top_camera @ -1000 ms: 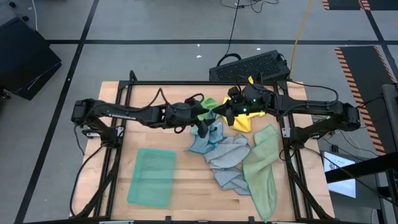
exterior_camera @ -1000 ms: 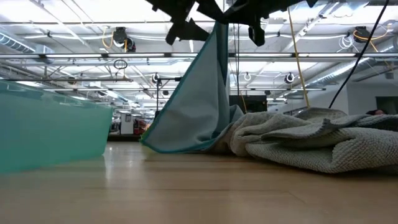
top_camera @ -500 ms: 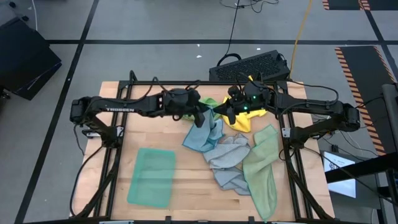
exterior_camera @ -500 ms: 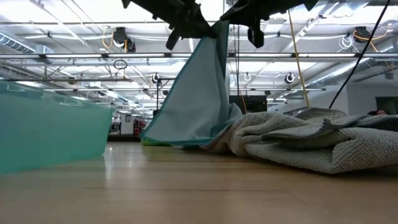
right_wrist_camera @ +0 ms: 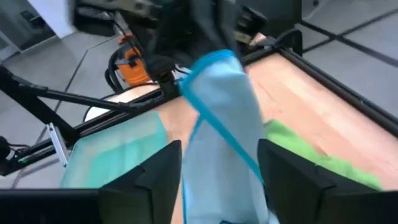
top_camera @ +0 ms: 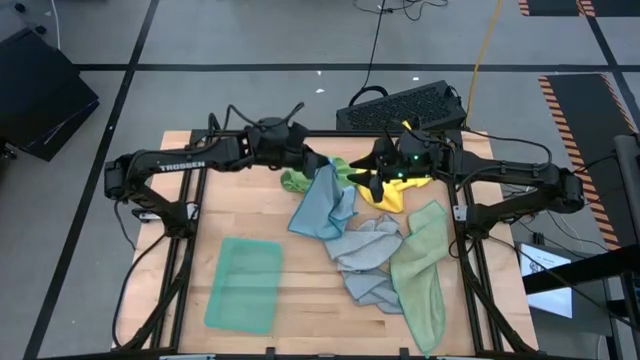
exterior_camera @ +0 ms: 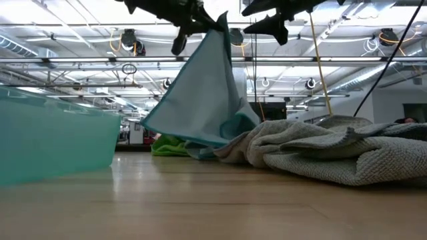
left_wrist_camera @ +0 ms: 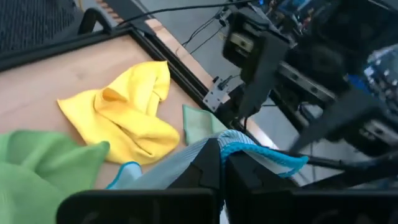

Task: Fold microfiber towels
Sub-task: Fold the blue microfiber cloth

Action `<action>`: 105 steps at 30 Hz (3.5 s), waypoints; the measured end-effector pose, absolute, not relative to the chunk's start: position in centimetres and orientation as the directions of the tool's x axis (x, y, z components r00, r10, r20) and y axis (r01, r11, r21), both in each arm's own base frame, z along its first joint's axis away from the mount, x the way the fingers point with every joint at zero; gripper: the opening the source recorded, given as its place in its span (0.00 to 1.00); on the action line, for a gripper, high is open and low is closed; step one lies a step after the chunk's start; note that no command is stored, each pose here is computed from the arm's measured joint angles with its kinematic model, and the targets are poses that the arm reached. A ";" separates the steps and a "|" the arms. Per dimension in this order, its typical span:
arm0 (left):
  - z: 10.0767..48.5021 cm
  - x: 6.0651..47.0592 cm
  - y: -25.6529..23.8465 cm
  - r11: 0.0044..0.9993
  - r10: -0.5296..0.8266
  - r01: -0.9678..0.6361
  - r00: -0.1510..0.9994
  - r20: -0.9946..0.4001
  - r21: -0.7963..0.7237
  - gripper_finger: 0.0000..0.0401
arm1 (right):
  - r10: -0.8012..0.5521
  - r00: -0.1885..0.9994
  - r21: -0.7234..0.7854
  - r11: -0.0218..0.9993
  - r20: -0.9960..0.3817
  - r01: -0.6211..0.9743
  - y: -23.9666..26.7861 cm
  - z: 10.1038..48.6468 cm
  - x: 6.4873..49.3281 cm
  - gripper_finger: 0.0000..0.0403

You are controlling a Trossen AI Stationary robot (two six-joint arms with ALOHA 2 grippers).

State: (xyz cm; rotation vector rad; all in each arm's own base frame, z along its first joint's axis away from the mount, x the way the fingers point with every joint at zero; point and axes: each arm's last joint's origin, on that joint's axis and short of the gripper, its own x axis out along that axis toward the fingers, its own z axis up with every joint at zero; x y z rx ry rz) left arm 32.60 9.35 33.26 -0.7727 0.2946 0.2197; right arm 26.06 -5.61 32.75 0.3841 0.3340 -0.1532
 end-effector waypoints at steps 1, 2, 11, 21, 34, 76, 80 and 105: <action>33.3 32.6 9.5 0.683 0.091 -0.307 0.936 -0.339 -0.663 0.01 | -0.079 0.936 0.331 0.922 -0.344 0.200 -5.5 32.7 26.3 0.53; 33.3 32.5 9.6 0.672 0.095 -0.311 0.936 -0.339 -0.672 0.01 | -0.077 0.933 0.317 0.928 -0.351 0.196 -5.4 32.5 26.5 0.54; 33.3 32.5 10.0 0.630 0.104 -0.320 0.938 -0.332 -0.707 0.01 | -0.282 0.928 0.060 0.950 -0.244 0.305 -4.1 32.6 28.4 0.53; 33.3 32.5 9.9 0.597 0.104 -0.326 0.938 -0.332 -0.733 0.00 | -0.280 0.905 -0.018 0.957 -0.320 0.290 -4.4 30.2 30.4 0.46; 33.2 32.5 9.7 0.595 0.100 -0.330 0.935 -0.341 -0.732 0.00 | -0.310 0.893 -0.026 0.947 -0.327 0.319 -4.6 29.8 30.6 0.03; 33.2 33.9 1.7 0.950 0.274 -0.308 0.900 -0.339 -0.050 0.38 | 0.064 0.915 0.558 0.808 -0.399 0.187 -5.8 29.9 29.0 0.01; 33.1 34.1 2.2 0.967 0.217 -0.250 0.917 -0.336 -0.056 0.27 | 0.064 0.915 0.560 0.807 -0.399 0.188 -5.8 29.9 29.0 0.01; 33.9 33.3 5.0 0.928 0.099 -0.202 0.944 -0.315 -0.314 0.01 | -0.020 0.794 0.390 0.863 -0.608 0.320 -5.5 29.1 26.3 0.26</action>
